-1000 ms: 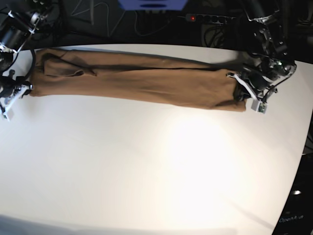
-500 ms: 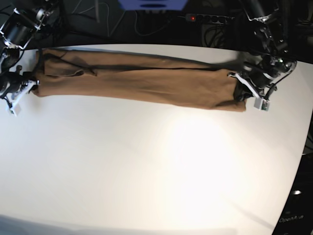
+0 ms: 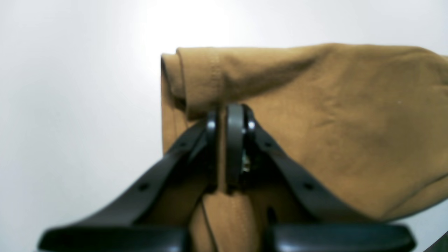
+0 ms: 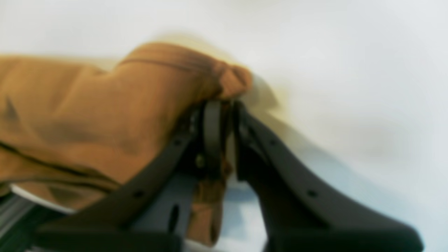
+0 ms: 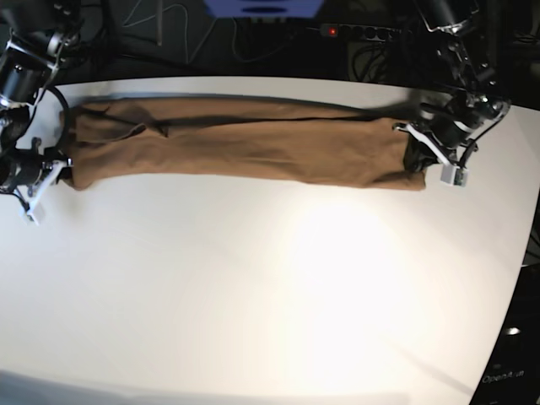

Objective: Fold the T-shirt properly

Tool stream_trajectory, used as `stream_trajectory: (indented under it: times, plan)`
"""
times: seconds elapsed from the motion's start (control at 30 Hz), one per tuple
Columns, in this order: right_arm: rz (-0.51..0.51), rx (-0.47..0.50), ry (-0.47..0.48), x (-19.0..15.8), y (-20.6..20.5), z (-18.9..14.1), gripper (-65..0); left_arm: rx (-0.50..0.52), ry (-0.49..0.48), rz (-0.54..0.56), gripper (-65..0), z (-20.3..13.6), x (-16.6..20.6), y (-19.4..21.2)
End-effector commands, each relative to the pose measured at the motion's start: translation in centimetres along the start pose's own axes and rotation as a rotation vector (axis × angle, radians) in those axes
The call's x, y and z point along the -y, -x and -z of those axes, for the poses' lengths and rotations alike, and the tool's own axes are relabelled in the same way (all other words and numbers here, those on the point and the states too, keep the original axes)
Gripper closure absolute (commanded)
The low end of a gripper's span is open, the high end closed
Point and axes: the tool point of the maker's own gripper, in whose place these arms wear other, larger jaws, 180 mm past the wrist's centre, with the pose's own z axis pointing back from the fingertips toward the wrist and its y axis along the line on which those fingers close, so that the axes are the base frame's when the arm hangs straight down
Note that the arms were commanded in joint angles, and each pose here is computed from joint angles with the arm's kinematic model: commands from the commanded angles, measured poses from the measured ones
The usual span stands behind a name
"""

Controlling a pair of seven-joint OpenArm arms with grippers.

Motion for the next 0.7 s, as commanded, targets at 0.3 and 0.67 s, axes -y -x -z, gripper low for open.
stream_trajectory:
  times: [0.3, 0.67]
  plan:
    - [-0.006, -0.006, 0.038, 3.0, -1.9, -0.1, -5.2, -0.444, -0.07, 0.021, -3.5, -1.0, 0.5, 10.4]
    - [-0.017, 0.054, 0.101, 5.5, -4.1, -2.7, -5.2, -0.372, -0.03, 0.003, -3.5, 2.0, 2.0, 6.6]
